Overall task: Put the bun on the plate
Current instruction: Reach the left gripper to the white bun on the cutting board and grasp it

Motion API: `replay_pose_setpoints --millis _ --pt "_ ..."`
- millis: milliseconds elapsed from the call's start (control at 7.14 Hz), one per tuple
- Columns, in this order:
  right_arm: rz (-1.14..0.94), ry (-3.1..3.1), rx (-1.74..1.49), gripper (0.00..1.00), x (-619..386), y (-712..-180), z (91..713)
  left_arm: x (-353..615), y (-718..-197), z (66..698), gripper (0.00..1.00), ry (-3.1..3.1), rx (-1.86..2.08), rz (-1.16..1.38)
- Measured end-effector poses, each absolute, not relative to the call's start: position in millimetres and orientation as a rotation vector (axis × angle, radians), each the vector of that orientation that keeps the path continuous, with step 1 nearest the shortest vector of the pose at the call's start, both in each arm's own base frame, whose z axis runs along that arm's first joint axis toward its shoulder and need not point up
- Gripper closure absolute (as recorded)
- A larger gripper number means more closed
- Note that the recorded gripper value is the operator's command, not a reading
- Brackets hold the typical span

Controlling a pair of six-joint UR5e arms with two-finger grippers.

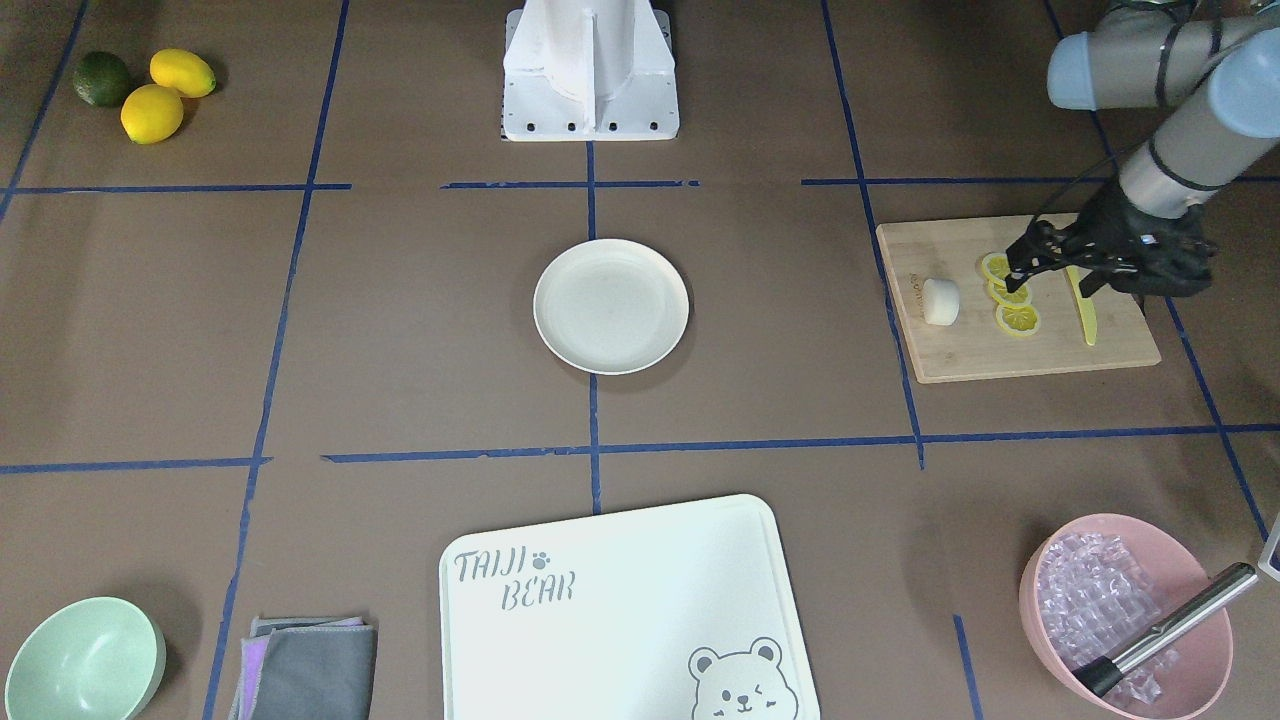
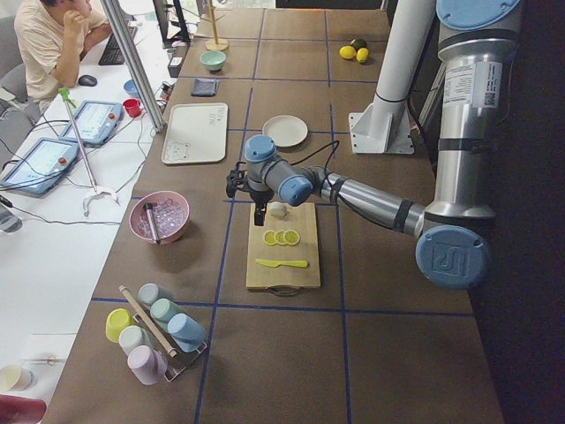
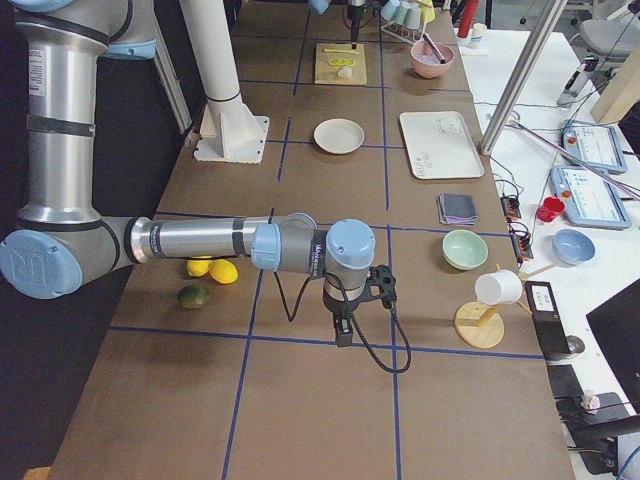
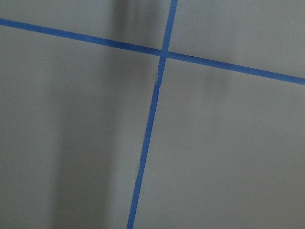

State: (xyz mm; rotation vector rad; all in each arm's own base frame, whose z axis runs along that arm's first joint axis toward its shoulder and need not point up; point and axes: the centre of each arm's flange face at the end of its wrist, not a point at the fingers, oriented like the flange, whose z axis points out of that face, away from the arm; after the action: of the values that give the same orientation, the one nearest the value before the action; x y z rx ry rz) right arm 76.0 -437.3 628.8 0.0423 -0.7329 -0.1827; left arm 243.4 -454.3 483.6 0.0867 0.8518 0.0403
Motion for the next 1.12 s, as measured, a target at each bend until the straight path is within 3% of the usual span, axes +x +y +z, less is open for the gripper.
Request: replay_pose_setpoints --millis 140,280,700,840,1120 --pt "-0.183 -0.733 0.041 0.00 76 -437 629 282 -440 476 0.00 0.856 0.083 0.042" --pt "-0.184 -0.733 0.041 0.00 76 -436 630 313 -429 471 0.10 0.855 0.081 0.047" --pt "-0.184 -0.734 0.036 0.00 76 -434 632 340 -419 474 0.12 0.839 0.073 0.063" --pt "-0.183 -0.734 0.033 0.00 76 -433 634 341 -418 476 0.19 0.834 0.071 0.065" --pt "-0.182 -0.736 0.029 0.00 76 -430 636 341 -417 478 0.50 0.830 0.069 0.068"
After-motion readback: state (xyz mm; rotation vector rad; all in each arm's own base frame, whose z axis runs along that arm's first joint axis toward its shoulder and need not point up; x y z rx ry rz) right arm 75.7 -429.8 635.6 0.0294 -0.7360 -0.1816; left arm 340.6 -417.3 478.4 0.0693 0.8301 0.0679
